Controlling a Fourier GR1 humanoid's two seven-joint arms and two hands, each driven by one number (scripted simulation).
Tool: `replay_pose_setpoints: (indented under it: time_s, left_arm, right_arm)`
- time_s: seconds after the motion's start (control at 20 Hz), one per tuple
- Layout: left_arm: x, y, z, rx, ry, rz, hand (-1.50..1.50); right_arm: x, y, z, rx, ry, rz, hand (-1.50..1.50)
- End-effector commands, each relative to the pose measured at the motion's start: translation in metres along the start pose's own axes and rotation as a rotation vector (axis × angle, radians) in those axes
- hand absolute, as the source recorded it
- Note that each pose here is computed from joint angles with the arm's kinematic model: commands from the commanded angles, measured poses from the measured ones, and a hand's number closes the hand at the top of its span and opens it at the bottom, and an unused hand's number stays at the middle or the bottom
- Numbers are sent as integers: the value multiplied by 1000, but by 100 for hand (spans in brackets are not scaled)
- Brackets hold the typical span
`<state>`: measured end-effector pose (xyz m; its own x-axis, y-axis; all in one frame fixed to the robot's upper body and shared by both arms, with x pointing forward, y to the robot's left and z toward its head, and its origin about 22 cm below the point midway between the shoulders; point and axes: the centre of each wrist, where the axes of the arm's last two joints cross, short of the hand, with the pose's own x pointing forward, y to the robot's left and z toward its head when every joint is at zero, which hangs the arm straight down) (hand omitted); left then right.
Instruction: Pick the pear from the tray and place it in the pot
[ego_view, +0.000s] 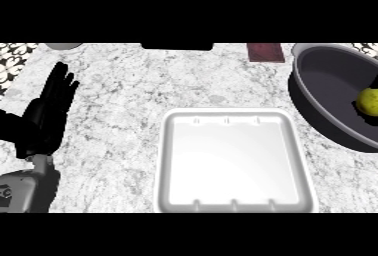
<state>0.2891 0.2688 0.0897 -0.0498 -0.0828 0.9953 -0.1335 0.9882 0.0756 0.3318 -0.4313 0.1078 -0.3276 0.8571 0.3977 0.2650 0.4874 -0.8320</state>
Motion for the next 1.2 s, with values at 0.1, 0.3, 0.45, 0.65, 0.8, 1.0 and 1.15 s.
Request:
replay_pose_setpoints:
  time_s: [0.1,0.3,0.45,0.65,0.8,1.0,1.15]
  left_arm:
    - [8,-10,-7,2,-1,8,0]
    - [0,-1,8,-9,-26,4,0]
    - [-1,1,-13,0,-6,13,0]
    - [8,3,3,-15,-5,13,0]
    - [3,0,-1,-6,-9,-3,0]
    - [5,-3,-2,4,-20,9,0]
    - [-9,-2,4,-17,-3,14,0]
  right_arm:
    - [-24,40,-5,101,61,-74,150]
    - [-27,54,-12,217,159,-147,-150]
    - [-26,68,-14,285,101,-276,-150]
    - [-31,50,-23,253,66,-490,-150]
    - [-29,63,-22,142,55,-646,-150]
    - [-46,38,-12,76,103,-766,-150]
    - [-56,1,-12,46,121,-833,-150]
